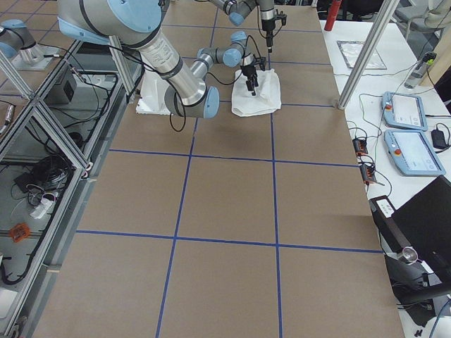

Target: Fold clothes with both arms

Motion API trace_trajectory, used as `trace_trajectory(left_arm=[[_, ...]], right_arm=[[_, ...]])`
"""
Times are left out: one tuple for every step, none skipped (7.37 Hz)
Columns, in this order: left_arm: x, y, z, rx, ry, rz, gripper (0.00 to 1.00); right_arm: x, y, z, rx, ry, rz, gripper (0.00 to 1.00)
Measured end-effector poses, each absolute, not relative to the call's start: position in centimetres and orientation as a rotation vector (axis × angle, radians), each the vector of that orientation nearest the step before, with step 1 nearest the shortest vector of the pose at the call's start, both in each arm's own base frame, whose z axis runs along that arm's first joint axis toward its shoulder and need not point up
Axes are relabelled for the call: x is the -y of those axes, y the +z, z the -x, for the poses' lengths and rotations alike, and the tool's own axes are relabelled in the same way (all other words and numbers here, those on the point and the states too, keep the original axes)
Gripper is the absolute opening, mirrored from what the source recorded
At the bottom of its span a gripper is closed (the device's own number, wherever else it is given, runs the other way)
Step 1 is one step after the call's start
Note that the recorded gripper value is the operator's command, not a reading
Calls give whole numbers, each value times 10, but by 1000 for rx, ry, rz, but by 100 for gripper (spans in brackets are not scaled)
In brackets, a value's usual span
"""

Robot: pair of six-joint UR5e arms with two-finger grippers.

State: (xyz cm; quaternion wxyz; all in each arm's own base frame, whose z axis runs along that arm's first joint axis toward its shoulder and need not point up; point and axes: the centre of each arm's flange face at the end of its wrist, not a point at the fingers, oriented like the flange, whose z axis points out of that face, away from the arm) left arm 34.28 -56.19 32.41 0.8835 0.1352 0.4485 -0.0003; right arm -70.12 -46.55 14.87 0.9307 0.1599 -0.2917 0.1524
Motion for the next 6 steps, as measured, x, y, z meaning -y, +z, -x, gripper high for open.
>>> trace_trajectory(left_arm=[[561,323,-342,-935,-2,-282,100],[561,322,-341,-937,-3,-283,100],[560,321,-341,-941,-1,-281,100],[558,319,-340,-949,3,-276,100],[555,318,-338,-956,6,-272,100],[552,319,-336,-959,8,-268,100]], right_arm=[[477,160,703,558,315,-364,100],[495,174,702,532,321,-407,100],[520,186,697,525,327,-456,99],[549,191,687,525,332,-501,99],[575,192,674,516,339,-530,99],[596,189,660,508,349,-548,99]])
